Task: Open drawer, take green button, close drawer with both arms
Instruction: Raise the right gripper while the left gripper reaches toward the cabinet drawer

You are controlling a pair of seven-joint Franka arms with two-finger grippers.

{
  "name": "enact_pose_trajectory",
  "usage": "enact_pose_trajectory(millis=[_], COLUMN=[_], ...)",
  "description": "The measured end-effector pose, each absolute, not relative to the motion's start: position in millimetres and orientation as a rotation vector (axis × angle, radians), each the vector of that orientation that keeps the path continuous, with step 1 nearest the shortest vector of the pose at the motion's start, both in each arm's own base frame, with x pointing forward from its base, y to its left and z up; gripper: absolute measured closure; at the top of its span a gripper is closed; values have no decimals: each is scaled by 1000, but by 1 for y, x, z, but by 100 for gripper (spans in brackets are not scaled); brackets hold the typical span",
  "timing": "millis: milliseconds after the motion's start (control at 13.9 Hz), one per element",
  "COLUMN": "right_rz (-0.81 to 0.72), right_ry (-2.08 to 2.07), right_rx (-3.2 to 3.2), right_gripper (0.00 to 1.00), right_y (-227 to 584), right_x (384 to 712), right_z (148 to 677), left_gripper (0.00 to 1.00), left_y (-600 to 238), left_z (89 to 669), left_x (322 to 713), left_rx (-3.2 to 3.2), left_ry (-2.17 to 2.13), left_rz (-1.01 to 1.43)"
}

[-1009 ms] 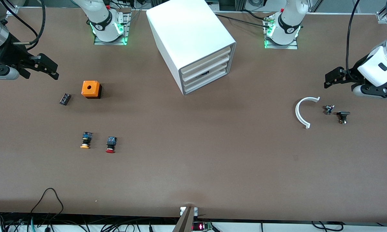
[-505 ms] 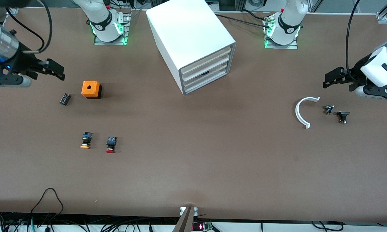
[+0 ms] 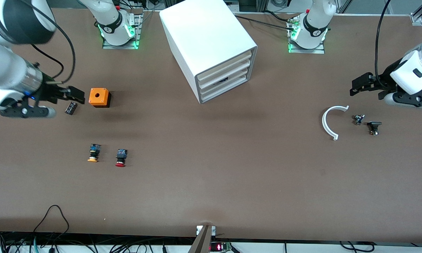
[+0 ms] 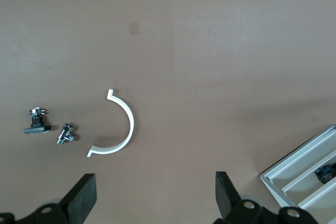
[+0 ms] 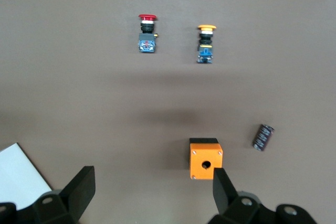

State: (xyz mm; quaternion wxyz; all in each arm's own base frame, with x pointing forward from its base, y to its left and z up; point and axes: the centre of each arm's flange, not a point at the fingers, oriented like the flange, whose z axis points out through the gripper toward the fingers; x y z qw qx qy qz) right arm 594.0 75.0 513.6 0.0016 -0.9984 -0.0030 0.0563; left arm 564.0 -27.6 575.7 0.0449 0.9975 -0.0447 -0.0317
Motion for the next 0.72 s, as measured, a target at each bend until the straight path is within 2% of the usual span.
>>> enact_pose_trajectory(millis=[288, 721], right_rz=[174, 132], right_ry=[-75, -14], right_rx=[-3124, -3111], right_gripper=[0, 0], right_y=[105, 178], right_x=[607, 604], right_z=[482, 465], left_gripper=[0, 0], left_y=[-34, -77], left_z=[571, 532], left_x=[559, 542], left_rx=[3033, 2698], left_ry=[-151, -181], left_rz=[-166, -549])
